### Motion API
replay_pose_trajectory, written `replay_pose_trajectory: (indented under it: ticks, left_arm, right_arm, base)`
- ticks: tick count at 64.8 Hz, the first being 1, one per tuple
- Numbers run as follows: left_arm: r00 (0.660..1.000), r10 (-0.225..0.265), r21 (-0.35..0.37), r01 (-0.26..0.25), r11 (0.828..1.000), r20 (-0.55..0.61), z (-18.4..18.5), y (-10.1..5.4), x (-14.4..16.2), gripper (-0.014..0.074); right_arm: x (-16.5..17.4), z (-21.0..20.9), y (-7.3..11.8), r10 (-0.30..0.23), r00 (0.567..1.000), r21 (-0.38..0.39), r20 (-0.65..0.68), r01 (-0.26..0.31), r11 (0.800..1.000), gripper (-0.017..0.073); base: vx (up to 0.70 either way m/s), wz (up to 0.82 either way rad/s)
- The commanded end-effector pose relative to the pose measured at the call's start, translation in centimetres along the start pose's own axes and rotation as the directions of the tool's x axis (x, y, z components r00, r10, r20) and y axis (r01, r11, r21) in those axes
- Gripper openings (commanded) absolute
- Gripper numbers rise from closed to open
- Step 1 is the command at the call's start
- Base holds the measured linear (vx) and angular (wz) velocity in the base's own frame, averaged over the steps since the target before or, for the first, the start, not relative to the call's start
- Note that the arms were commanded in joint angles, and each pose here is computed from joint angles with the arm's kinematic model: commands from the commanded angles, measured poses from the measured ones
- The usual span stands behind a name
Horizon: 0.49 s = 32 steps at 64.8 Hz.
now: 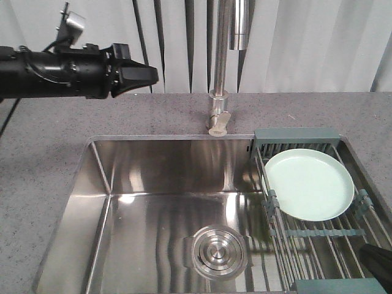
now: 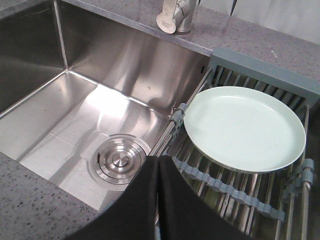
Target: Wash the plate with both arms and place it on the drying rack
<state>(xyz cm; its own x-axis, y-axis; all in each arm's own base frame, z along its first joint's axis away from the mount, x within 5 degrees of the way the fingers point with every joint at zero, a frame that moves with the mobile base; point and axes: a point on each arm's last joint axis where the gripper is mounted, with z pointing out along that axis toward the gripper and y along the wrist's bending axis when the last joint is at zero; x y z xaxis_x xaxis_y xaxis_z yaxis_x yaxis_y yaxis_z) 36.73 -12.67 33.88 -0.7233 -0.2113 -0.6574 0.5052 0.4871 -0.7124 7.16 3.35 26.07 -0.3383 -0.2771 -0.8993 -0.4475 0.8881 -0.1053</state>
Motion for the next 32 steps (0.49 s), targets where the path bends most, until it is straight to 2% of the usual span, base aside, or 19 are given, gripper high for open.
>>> replay_pose_trajectory:
  ticks: [1,19,32]
  left_arm:
    - [0.999,-0.036,0.09,0.033,0.995,0.032,1.6,-1.9,-0.9,-0.0006]
    - [0.989,-0.125,0.124,0.134,0.983,-0.076,8.3,-0.5,2.1,-0.0006]
    - [0.979,-0.175,0.135,0.188,0.973,-0.106,11.6,0.2,3.6,-0.0006]
  right_arm:
    - [-1.1,-0.3,-0.4,0.0,0.999,0.036,0.055,-0.002,0.999,-0.0004]
    - [-1.1,-0.3,-0.4,0.0,0.999,0.036,0.055,-0.002,0.999,-0.0004]
    - [-1.1,-0.3,-0.4,0.0,0.999,0.036,0.055,-0.002,0.999,-0.0004]
  base:
    - [0.0,0.0]
    - [0.0,0.0]
    - [0.0,0.0]
